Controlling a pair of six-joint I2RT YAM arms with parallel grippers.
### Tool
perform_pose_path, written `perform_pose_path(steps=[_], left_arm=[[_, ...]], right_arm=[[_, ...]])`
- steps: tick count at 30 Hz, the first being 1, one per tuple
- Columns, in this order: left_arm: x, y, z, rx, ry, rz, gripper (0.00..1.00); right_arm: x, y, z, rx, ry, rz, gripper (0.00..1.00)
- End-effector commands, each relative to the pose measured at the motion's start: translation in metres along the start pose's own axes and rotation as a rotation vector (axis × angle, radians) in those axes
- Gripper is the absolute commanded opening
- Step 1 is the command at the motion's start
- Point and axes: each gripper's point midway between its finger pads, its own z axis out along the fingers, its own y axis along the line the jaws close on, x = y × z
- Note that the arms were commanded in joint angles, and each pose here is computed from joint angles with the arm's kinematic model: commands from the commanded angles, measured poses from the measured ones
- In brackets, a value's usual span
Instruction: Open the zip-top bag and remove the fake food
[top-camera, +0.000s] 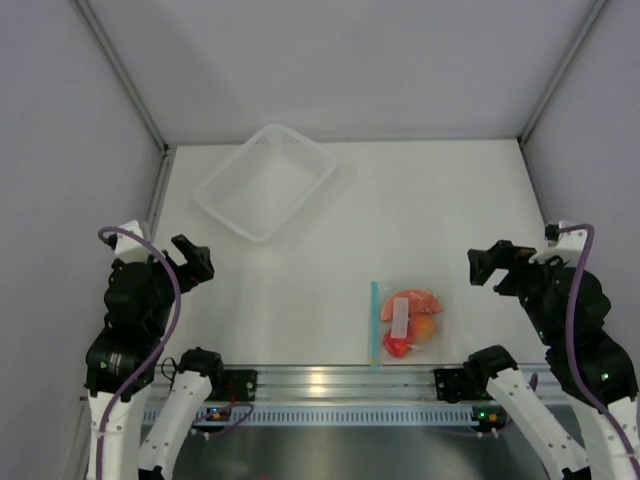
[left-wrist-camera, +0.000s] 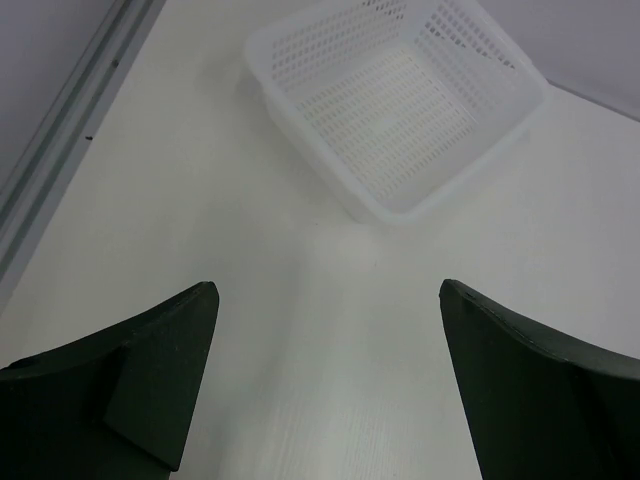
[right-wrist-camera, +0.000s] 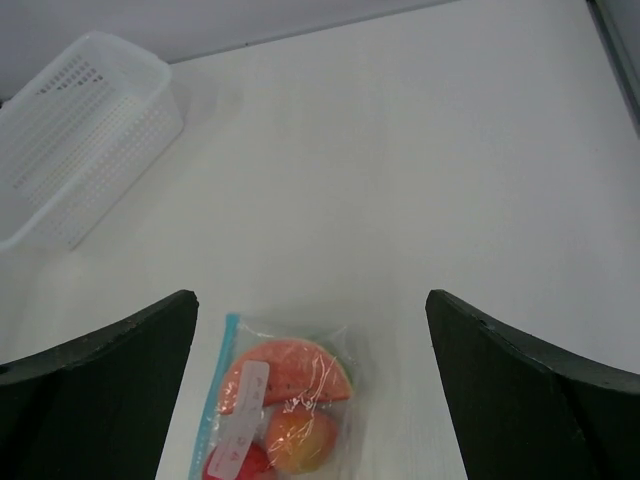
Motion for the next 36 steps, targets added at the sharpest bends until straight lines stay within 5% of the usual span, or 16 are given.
perform_pose_path(steps=[1, 13, 23, 29, 36], left_arm=[[-0.010, -0.004, 0.003, 0.007, -0.041, -0.023, 0.98], [-0.004, -0.003, 0.010, -0.009, -0.022, -0.044, 0.98], [0.018, 0.002, 0.029, -0.044, 0.040, -0.054, 0.98], [0.024, -0.005, 0.034, -0.008, 0.060, -0.050, 0.98], [0.024, -0.004, 0.034, -0.011, 0.057, -0.051, 0.98]], right_arm=[[-0.011, -0.002, -0.004, 0.023, -0.012, 0.003, 0.99], [0.004, 0.034, 0.006, -0.172, 0.081, -0.031, 0.99], [0.100, 0.042, 0.049, -0.182, 0.462, -0.034, 0.92], [0.144, 0.058, 0.058, -0.070, 0.581, -0.228, 0.84], [0.185, 0.132, 0.043, -0.029, 0.604, -0.529, 0.77]])
